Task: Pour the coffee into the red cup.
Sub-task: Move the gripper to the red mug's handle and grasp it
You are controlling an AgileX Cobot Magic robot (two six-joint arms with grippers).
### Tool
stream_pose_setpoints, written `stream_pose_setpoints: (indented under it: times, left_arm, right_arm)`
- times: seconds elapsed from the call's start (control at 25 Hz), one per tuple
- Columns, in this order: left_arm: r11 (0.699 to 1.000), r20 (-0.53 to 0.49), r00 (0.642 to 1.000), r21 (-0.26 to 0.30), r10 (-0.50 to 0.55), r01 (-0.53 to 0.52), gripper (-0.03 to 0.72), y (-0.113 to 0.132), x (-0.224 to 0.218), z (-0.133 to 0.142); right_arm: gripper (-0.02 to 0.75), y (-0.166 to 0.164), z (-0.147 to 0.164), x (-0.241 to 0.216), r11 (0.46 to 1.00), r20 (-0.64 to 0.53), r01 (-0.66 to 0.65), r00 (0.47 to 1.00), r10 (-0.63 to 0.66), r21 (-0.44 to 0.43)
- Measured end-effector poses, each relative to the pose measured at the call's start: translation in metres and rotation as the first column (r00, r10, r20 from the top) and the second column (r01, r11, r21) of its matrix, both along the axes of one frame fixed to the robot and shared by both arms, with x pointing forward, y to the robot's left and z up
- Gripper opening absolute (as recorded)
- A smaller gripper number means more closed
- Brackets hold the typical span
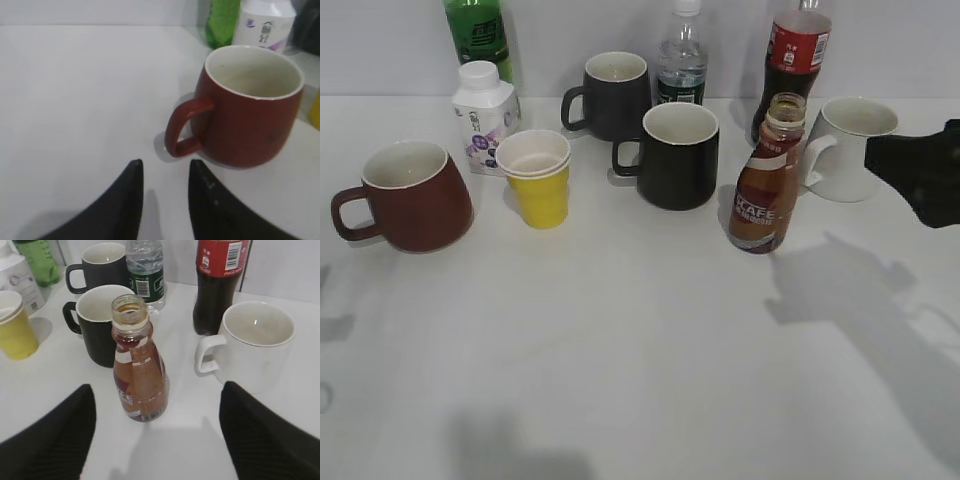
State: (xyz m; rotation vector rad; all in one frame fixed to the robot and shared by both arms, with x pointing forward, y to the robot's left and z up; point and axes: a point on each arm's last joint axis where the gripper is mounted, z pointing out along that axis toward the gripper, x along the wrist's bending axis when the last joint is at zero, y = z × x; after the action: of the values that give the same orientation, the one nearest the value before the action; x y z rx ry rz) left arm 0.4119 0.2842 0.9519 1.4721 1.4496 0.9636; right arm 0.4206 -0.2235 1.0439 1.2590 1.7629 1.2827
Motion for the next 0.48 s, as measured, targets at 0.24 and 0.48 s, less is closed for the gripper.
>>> stream_pose_setpoints:
  times: [0.24, 0.48]
  left_arm:
    - [0.997, 0.102, 0.991, 0.011, -0.081, 0.080, 0.260, -0.010, 0.022, -0.017]
    - [0.998, 0.143, 0.988, 0.005, -0.066, 0.066, 0.260, -0.010, 0.032, -0.036]
  right_arm:
    - [0.521, 0.001, 0.000, 0.002, 1.000, 0.014, 0.003, 1.000, -0.003, 0.003]
    - [0.521, 0.001, 0.001, 0.003, 1.000, 0.030, 0.005, 1.000, -0.005, 0.009]
